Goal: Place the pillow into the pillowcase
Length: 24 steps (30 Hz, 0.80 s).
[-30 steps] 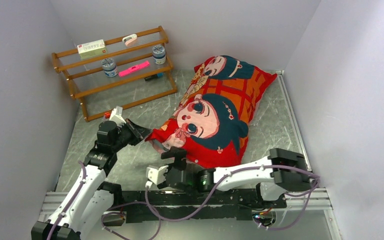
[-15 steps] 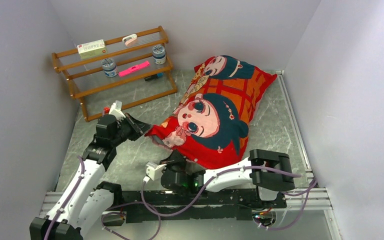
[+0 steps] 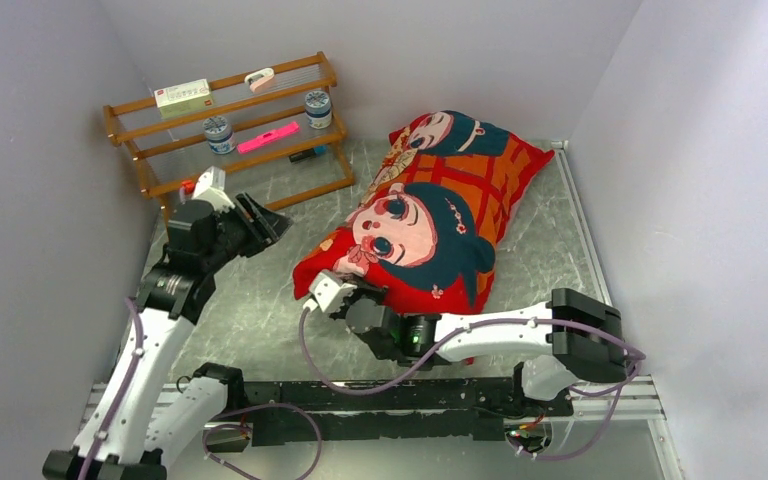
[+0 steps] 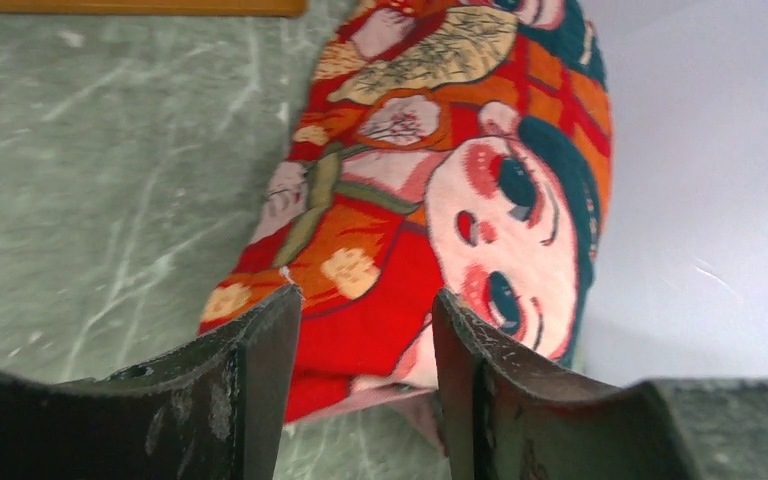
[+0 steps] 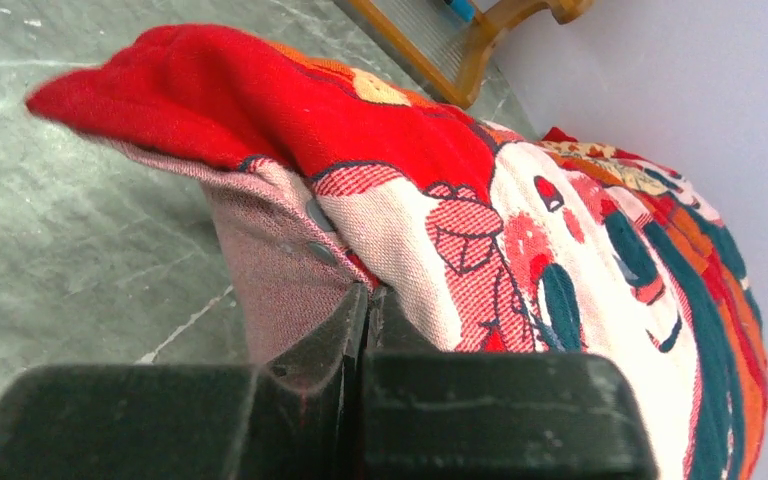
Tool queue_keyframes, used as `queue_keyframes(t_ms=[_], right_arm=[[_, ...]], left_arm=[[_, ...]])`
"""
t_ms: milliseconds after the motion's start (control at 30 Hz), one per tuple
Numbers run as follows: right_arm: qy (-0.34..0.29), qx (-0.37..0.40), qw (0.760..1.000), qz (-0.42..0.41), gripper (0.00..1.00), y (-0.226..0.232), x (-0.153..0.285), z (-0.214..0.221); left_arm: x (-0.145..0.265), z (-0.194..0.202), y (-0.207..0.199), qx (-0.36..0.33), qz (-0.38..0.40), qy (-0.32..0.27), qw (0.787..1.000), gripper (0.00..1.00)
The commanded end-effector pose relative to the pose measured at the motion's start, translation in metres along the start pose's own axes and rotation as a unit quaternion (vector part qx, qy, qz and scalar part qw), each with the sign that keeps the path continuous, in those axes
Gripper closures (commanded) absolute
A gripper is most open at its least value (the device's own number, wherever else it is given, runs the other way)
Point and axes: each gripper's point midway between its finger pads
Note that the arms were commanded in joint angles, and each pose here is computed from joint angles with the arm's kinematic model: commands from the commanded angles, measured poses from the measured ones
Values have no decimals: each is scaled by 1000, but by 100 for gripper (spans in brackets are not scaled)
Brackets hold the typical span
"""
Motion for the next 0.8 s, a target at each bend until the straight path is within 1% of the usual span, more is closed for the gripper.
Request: queue_keyframes(t_ms=[0,67,133,200,300,533,600,667,767], right_arm=[[-42,-83,996,-7,100,-9,0,-22],[-47,-93,995,-9,100,-11,0,-26],[-53,-107,993,-13,100,-12,0,-30],[-57,-121,991,-15,100,-15,-2,-33],[-56,-147,987,-17,100,-18,-5,-37],[-61,-180,981,-29,100,-18,-3,-43],[-60,-182,981,-28,100,-17,-3,-42],[-61,-186,980,-29,100,-17,-3,-42],[-69,-191,979,-35,100,-16,-1,-44]], left_arm=[[40,13,34,-32,-89,0,995,43],[41,37,36,-17,-80,38,996,43],[37,64,27,12,-22,75,997,46],[34,86,14,53,37,109,992,48],[33,100,5,96,69,141,983,48],[32,115,4,162,63,173,969,46],[30,124,10,204,47,188,960,44],[26,135,18,259,23,200,945,44],[20,140,28,328,-10,194,924,45]])
Point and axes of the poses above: each gripper's point midway between its finger pads, its own x axis back along the fingers, its own y axis along the line the jaws close on, z = x × y, and after that the axes turned 3 degrees about -x, right-handed
